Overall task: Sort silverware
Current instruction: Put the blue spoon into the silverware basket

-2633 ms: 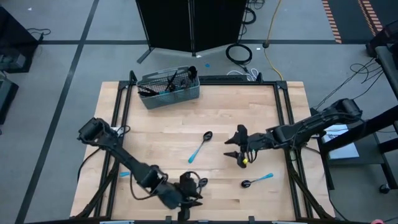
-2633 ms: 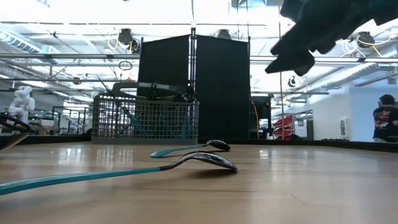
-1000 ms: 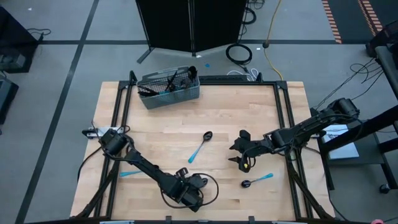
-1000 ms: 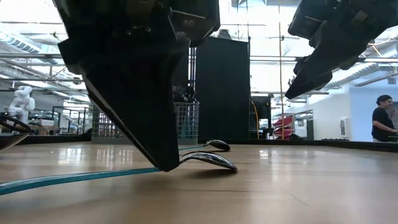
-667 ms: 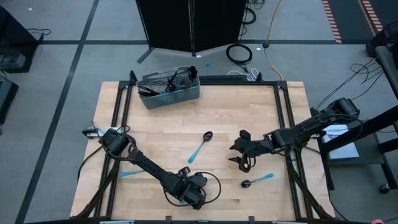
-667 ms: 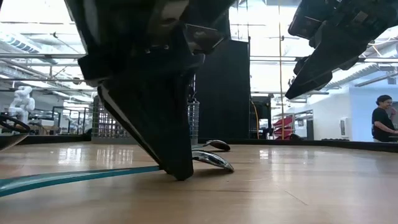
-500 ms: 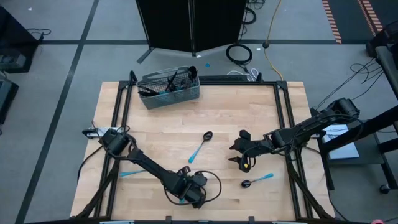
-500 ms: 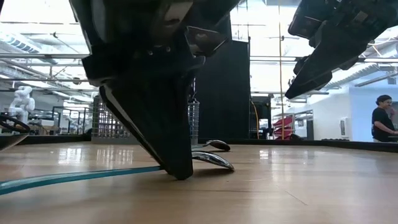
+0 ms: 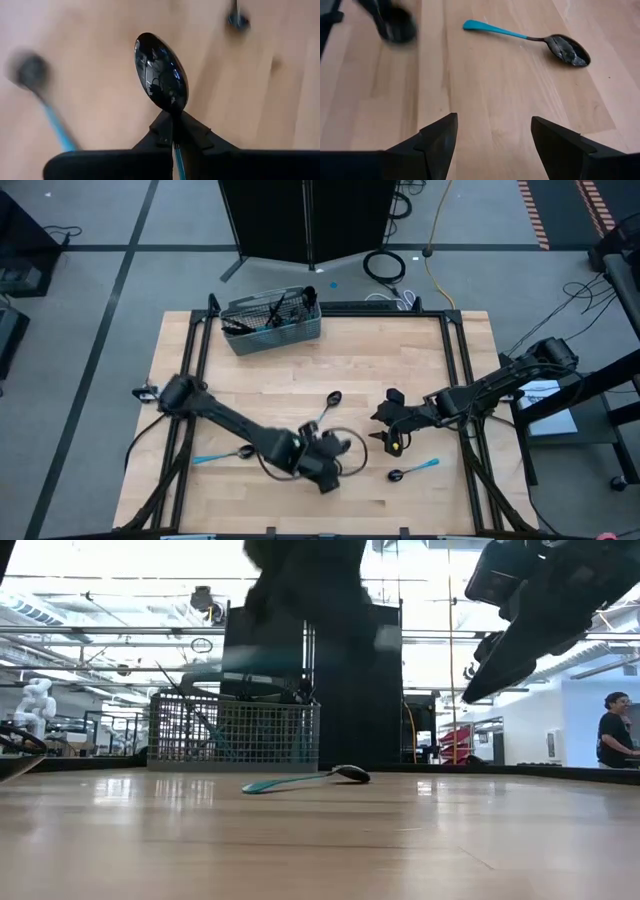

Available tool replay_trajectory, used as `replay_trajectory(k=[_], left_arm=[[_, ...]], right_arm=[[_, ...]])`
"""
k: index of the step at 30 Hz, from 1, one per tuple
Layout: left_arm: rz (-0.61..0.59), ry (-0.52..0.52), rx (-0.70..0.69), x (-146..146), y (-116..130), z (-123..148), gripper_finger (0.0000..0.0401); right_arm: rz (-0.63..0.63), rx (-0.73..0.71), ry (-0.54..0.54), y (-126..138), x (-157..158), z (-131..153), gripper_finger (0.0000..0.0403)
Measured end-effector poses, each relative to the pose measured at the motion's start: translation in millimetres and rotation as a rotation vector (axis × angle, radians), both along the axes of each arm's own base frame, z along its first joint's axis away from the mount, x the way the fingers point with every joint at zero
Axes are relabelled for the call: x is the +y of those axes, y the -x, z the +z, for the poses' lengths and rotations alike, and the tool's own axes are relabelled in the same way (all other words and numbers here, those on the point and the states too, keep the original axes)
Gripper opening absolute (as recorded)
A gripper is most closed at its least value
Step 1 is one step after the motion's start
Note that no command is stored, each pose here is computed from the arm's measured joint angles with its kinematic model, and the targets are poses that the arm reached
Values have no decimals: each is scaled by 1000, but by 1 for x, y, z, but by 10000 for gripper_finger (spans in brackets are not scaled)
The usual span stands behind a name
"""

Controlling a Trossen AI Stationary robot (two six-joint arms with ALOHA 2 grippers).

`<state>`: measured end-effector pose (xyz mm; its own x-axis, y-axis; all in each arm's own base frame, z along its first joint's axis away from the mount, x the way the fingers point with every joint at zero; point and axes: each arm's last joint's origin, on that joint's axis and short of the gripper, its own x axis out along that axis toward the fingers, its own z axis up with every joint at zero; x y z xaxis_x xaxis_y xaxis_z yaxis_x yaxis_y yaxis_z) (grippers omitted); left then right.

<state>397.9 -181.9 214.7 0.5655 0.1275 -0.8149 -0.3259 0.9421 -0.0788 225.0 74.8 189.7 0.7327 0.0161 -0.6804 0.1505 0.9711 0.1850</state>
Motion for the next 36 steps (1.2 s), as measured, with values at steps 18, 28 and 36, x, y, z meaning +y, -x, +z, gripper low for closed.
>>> replay_trajectory(k=[18,28,36], left_arm=[[243,-480,-406,206,6,149,8],[366,-658,-575,322,12,117,2],[410,-664,-707,367,40,81,0]], right_arm=[[-38,30,204,1,-13,-3,249],[-145,42,353,4,-23,-9,249],[-139,112,443,11,-37,-23,249]])
